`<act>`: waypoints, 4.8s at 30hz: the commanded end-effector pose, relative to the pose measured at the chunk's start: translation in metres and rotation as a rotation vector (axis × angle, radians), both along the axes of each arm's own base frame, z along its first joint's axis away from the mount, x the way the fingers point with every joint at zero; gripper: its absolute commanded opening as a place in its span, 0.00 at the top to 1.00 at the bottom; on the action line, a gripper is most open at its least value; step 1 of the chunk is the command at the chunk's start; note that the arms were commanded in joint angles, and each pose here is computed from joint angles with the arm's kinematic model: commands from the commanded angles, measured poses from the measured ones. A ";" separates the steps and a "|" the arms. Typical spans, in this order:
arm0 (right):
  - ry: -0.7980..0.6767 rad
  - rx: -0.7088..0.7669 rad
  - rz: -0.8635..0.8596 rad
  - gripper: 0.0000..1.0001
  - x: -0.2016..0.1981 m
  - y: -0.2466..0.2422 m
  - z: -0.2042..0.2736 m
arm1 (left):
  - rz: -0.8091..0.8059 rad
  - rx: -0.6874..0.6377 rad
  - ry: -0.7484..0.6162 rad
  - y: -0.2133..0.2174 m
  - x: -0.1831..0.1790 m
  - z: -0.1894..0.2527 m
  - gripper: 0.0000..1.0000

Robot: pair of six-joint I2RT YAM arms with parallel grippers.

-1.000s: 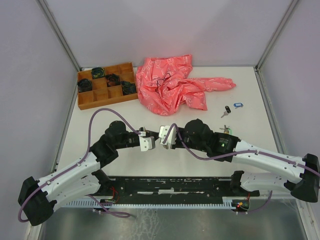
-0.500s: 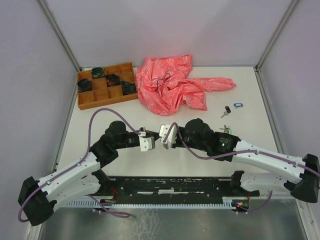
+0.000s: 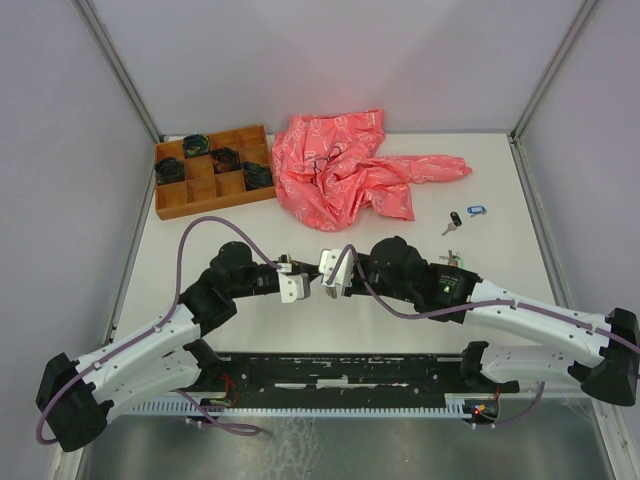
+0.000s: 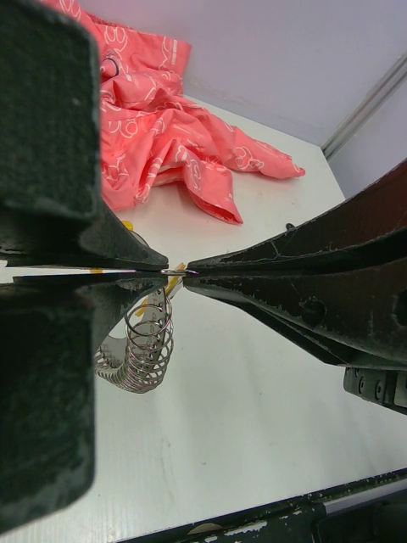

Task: Put the keys on the keyring

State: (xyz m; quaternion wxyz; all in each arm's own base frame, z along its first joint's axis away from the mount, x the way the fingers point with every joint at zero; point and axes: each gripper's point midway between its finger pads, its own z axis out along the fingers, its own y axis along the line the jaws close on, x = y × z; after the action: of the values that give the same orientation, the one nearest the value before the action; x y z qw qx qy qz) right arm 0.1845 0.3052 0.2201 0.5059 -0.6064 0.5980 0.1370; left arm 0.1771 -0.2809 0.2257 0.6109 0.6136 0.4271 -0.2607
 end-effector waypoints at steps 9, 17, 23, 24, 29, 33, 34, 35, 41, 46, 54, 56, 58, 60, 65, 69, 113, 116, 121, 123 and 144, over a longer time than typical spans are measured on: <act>-0.028 0.096 0.000 0.99 0.002 0.006 0.035 | -0.004 -0.067 -0.029 -0.003 0.000 0.023 0.97; -0.031 0.106 -0.001 0.99 0.002 0.007 0.037 | -0.020 -0.064 -0.020 -0.005 -0.002 0.021 0.97; -0.035 0.112 -0.001 0.99 0.002 0.007 0.038 | -0.031 -0.060 -0.016 -0.006 -0.003 0.020 0.97; -0.035 0.113 -0.001 0.99 0.002 0.007 0.038 | -0.030 -0.060 -0.014 -0.006 -0.003 0.019 0.97; -0.033 0.120 0.003 0.99 0.001 0.008 0.040 | -0.032 -0.059 -0.012 -0.006 -0.003 0.019 0.97; -0.029 0.127 0.009 0.99 0.000 0.009 0.042 | -0.036 -0.059 -0.012 -0.007 -0.004 0.019 0.97; -0.028 0.127 0.010 0.99 0.000 0.010 0.042 | -0.037 -0.059 -0.011 -0.007 -0.003 0.019 0.97; -0.029 0.128 0.010 0.99 0.000 0.010 0.042 | -0.039 -0.058 -0.010 -0.007 -0.004 0.019 0.97; -0.028 0.146 0.023 0.99 -0.002 0.012 0.045 | -0.057 -0.048 0.004 -0.009 -0.006 0.017 0.97; -0.026 0.155 0.035 0.99 -0.004 0.013 0.047 | -0.069 -0.034 0.015 -0.010 -0.007 0.013 0.97; -0.019 0.171 0.058 0.99 -0.007 0.017 0.050 | -0.073 -0.035 0.025 -0.011 -0.008 0.014 0.97; -0.021 0.178 0.060 0.99 -0.007 0.018 0.051 | -0.075 -0.037 0.026 -0.011 -0.008 0.014 0.97; -0.019 0.181 0.066 0.99 -0.008 0.019 0.052 | -0.075 -0.037 0.027 -0.011 -0.008 0.014 0.97; -0.015 0.179 0.073 0.99 -0.009 0.020 0.051 | -0.072 -0.038 0.031 -0.012 -0.008 0.015 0.97; -0.016 0.176 0.077 0.99 -0.010 0.019 0.051 | -0.047 -0.036 0.044 -0.011 -0.004 0.014 0.97; -0.018 0.177 0.073 0.99 -0.010 0.017 0.054 | -0.034 -0.016 0.043 -0.010 -0.001 0.012 0.97; 0.081 0.092 0.212 0.96 -0.012 0.019 0.037 | 0.045 0.005 0.108 -0.034 -0.016 0.002 0.97; 0.086 0.078 0.220 0.94 -0.013 0.019 0.034 | 0.035 -0.084 0.126 -0.037 -0.019 0.008 0.97; 0.105 0.054 0.235 0.92 -0.017 0.015 0.029 | 0.051 -0.152 0.141 -0.034 -0.020 0.003 0.97; 0.116 0.034 0.237 0.90 -0.019 0.012 0.025 | 0.055 -0.164 0.142 -0.033 -0.020 -0.003 0.97; 0.213 0.008 0.258 0.70 -0.030 -0.015 0.005 | 0.090 -0.267 0.151 -0.020 -0.022 -0.010 0.97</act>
State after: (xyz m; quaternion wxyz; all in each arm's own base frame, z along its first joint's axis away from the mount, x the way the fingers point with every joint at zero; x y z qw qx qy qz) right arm 0.1647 0.2849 0.2190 0.4137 -0.6571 0.5849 0.2345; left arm 0.1538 -0.2997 0.1805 0.6235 0.5231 0.4875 -0.3161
